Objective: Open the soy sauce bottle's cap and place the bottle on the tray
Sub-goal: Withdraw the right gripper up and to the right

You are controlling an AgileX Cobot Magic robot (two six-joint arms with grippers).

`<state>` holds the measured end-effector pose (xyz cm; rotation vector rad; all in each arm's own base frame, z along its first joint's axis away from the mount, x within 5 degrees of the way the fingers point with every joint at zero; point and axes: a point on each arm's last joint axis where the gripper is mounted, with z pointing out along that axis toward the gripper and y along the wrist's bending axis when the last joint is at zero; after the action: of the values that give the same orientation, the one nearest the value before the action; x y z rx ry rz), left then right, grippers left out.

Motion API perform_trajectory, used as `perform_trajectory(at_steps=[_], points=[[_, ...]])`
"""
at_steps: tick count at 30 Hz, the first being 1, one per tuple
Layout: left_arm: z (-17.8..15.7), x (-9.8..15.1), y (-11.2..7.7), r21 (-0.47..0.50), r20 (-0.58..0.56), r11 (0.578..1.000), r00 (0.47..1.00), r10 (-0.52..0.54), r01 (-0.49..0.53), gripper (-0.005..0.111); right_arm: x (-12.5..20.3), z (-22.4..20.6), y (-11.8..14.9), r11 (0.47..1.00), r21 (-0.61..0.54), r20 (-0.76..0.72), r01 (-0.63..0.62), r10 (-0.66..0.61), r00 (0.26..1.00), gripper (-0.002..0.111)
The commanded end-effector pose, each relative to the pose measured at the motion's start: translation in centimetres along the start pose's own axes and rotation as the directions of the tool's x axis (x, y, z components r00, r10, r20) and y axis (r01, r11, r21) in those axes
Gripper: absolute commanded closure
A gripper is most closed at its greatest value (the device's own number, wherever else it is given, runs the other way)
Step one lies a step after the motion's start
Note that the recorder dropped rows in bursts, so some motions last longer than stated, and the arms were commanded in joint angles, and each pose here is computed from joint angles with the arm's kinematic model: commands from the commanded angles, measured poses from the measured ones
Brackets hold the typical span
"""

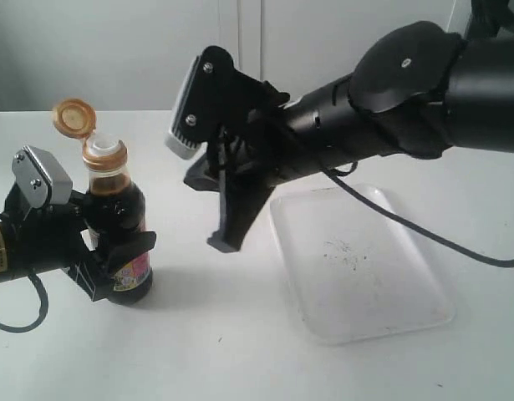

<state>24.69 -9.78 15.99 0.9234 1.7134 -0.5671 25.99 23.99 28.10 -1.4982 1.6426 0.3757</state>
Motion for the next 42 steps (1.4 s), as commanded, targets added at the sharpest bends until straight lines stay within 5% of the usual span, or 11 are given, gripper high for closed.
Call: perform_trajectory(at_steps=[1,12,29,35,42], points=[[0.0,0.4,-0.2,0.012,-0.043,1.0,0.999,0.021,-0.021,0.107,2.7,-1.1,-1.4,0.997,0.017,-0.176,-0.074,0.075,0.982,0.108],[0.0,0.4,-0.2,0.012,-0.043,1.0,0.999,0.021,-0.021,0.107,8.5,-4.3,-5.8,0.839,0.325,-0.323,-0.436,0.532,0.783,0.108],[0.0,-0.4,-0.4,0.032,0.036,0.999,0.999,0.007,-0.008,0.107,13.0,-11.0,-9.0,0.637,0.596,-0.302,-0.489,0.742,0.598,0.108],[-0.1,-0.8,-0.2,0.005,0.064,1.0,0.998,-0.005,0.005,0.107,13.8,-13.4,-10.2,0.539,0.667,-0.189,-0.514,0.79,0.583,0.108],[-0.6,-2.3,0.1,-0.042,0.169,0.999,0.985,-0.025,0.032,0.107,14.4,-12.7,-9.9,0.516,0.667,-0.127,-0.537,0.789,0.601,0.108]])
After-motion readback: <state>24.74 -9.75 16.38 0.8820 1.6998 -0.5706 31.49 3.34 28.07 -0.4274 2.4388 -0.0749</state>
